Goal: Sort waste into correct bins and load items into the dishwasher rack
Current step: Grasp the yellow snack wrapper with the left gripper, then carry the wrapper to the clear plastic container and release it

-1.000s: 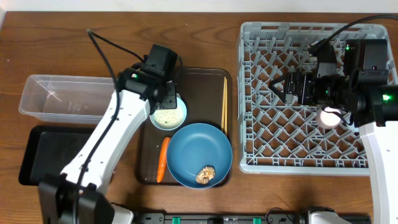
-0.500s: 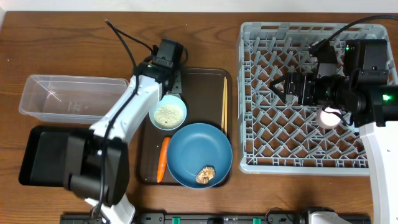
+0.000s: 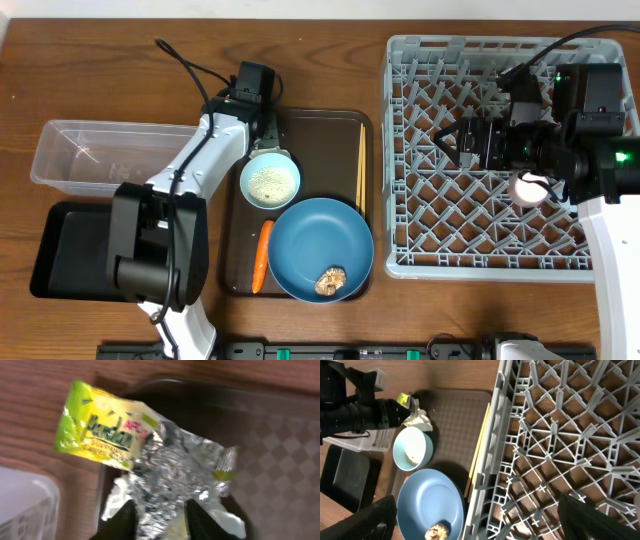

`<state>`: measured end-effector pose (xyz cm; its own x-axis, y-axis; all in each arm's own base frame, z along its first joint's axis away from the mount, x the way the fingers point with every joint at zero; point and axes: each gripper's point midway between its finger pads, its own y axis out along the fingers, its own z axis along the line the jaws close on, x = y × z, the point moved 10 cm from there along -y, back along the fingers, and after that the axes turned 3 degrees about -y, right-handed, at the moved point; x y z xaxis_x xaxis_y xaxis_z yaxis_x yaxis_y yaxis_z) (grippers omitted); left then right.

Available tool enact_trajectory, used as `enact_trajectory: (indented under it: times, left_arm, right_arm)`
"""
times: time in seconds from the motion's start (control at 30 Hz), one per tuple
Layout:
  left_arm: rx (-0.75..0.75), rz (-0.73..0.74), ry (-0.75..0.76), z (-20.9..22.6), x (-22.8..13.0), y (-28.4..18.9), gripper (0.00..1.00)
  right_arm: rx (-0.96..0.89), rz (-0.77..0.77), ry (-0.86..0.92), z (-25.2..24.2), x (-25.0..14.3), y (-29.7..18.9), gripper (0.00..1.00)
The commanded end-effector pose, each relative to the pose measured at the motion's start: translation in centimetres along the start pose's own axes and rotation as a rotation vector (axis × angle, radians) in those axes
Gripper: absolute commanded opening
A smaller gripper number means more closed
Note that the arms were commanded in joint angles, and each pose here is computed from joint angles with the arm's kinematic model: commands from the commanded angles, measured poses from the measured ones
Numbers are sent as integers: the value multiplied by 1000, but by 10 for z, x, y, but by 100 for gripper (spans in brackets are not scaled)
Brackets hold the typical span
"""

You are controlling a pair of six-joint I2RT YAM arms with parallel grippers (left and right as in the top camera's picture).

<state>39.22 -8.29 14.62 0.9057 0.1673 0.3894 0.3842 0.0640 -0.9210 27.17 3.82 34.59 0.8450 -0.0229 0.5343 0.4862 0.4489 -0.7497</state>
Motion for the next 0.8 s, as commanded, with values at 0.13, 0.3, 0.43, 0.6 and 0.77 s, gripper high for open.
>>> enact_trajectory:
  times: [0.13, 0.3, 0.43, 0.6, 0.77]
  left_arm:
    - [-34, 78, 9, 0, -10, 7, 6]
    - [-42, 64, 7, 1, -7, -9, 6]
    - [-68, -3, -1, 3, 0, -39, 6]
    - [-72, -82, -11, 8, 6, -71, 6]
    - [-14, -49, -7, 13, -1, -65, 24]
  right_arm:
    - [-17, 18, -10, 0, -2, 0, 95]
    - [-35, 26, -7, -1, -4, 0, 95]
    - [-35, 26, -6, -1, -4, 0, 95]
    - [-35, 26, -7, -1, -3, 0, 95]
    - [-35, 26, -6, -1, -3, 0, 95]
